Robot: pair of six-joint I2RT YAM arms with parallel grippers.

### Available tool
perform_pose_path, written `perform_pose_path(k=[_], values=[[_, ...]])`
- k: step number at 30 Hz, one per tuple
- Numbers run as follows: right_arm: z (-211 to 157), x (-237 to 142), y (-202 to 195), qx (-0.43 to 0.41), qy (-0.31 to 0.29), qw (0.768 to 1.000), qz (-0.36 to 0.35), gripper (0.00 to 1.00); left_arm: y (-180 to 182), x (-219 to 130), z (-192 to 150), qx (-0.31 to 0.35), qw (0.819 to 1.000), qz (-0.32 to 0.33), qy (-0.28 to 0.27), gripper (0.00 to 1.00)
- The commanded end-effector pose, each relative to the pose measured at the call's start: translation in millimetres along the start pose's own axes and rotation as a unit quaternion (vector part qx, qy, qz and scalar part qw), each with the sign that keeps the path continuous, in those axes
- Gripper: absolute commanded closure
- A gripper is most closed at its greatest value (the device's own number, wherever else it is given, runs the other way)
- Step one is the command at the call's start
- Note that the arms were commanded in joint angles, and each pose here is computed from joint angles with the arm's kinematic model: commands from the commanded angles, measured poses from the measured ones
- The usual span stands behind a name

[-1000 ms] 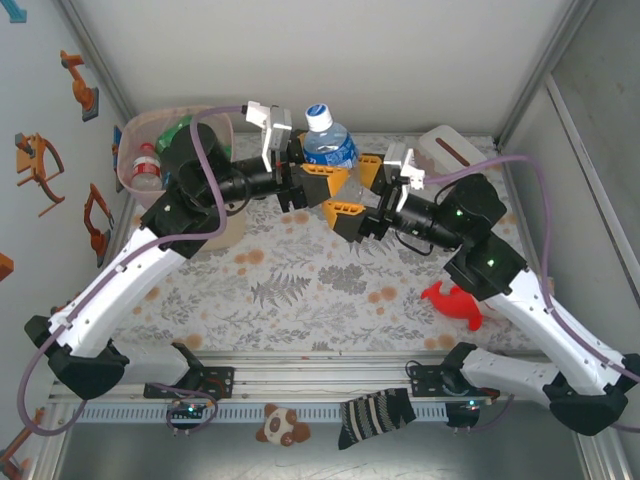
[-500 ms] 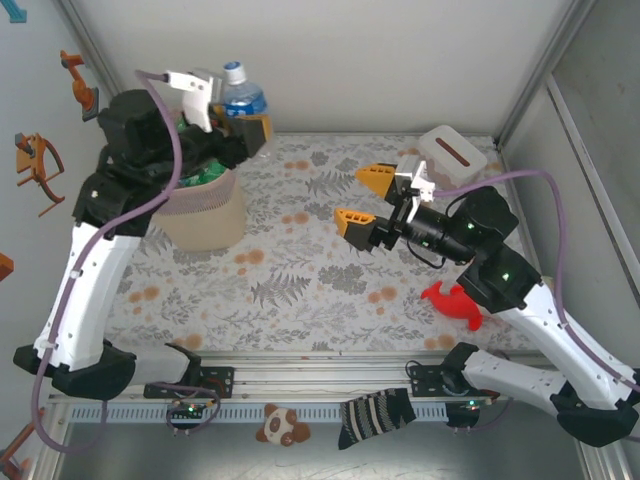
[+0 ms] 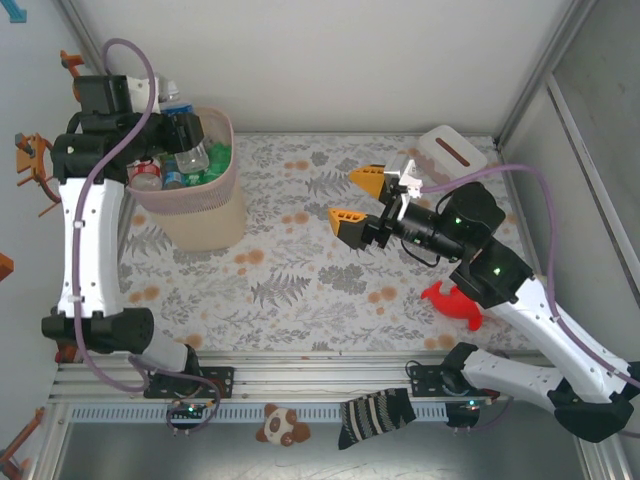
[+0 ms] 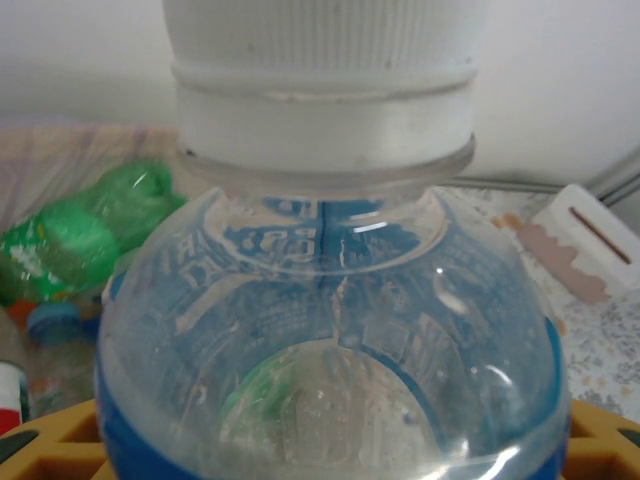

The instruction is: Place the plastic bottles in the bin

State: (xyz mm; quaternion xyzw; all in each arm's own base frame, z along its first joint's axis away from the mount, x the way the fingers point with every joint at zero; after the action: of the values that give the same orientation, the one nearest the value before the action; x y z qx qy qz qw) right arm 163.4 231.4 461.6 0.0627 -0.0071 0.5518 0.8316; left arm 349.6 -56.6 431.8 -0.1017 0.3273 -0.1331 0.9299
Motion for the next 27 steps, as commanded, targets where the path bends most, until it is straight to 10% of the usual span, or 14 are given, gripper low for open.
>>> perform_pose_path(k=[1, 27], values=[[9.5, -1.7, 3.2, -0.008, -0.016, 1.0, 0.003, 0.16, 4.2, 8.4, -8.1, -0.029, 0.999, -0.021, 0.034, 0.51], [3.6, 4.3, 0.8, -0.002, -0.007, 1.0, 0.004, 0.16, 89.7, 100.9, -76.2, -0.108, 0.949, 0.123, 0.271, 0.4]])
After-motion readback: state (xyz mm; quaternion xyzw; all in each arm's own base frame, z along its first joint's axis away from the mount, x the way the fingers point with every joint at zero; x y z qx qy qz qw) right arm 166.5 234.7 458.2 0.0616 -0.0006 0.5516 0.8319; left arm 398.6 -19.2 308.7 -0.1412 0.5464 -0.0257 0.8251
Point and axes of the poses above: each hand's point on the last joint's axis, 136 mm out from that joint toward the fingers, its own x axis out along the fingers, its own y axis along the line the jaws close on, z = x × y, the point moved 5 cm from there along -x, back along the fingers, and after that the axes turned 1 degree about x, right-handed, at the moved point
